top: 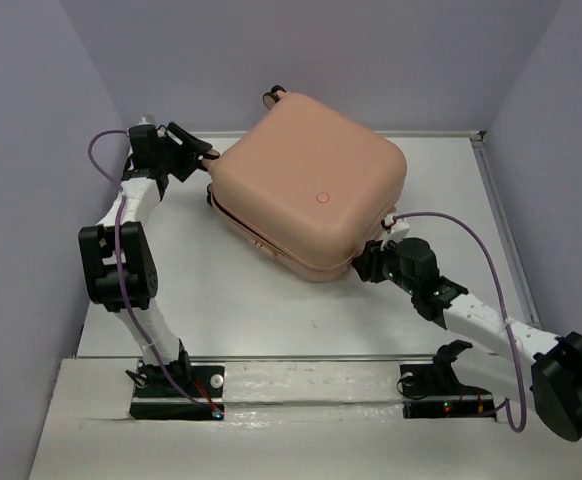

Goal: Pack the luggage

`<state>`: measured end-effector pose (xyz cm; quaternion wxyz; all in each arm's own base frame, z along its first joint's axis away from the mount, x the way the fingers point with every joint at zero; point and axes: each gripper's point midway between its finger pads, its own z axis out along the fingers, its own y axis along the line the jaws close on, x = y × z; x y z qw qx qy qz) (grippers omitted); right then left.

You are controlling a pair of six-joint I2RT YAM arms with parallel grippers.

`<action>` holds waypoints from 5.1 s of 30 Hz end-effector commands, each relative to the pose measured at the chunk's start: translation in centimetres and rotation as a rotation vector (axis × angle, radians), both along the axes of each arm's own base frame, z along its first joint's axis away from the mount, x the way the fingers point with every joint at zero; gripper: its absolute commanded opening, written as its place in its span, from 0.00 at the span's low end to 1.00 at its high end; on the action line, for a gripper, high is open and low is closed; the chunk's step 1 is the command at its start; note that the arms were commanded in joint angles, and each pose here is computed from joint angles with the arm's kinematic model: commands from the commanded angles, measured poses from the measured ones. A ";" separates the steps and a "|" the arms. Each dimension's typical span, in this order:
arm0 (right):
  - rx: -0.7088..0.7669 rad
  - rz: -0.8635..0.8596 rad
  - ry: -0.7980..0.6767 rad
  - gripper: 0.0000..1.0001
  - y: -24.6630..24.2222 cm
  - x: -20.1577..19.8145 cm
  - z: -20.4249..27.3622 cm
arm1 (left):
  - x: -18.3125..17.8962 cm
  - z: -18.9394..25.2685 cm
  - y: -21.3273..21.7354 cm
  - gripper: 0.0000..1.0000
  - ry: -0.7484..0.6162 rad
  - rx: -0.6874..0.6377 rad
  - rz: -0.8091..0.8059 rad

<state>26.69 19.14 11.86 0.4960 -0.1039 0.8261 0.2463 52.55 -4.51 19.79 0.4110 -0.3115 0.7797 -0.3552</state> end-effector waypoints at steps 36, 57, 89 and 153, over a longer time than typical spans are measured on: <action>0.127 0.207 -0.121 0.50 3.7 -0.7 1.9 | -27.4 -5.7 -19.2 0.15 -0.199 0.149 -0.427; 0.224 0.252 -0.246 0.25 5.4 0.3 4.7 | -24.7 -5.4 -21.2 0.09 -0.265 0.183 -0.385; 0.095 0.422 -0.093 0.07 17.7 -11.6 5.1 | -23.8 -2.1 -29.9 0.06 -0.330 0.109 -0.549; 0.139 0.231 -0.094 0.07 17.5 -7.4 4.3 | 1.2 6.5 -2.1 0.06 -0.369 -0.125 -0.033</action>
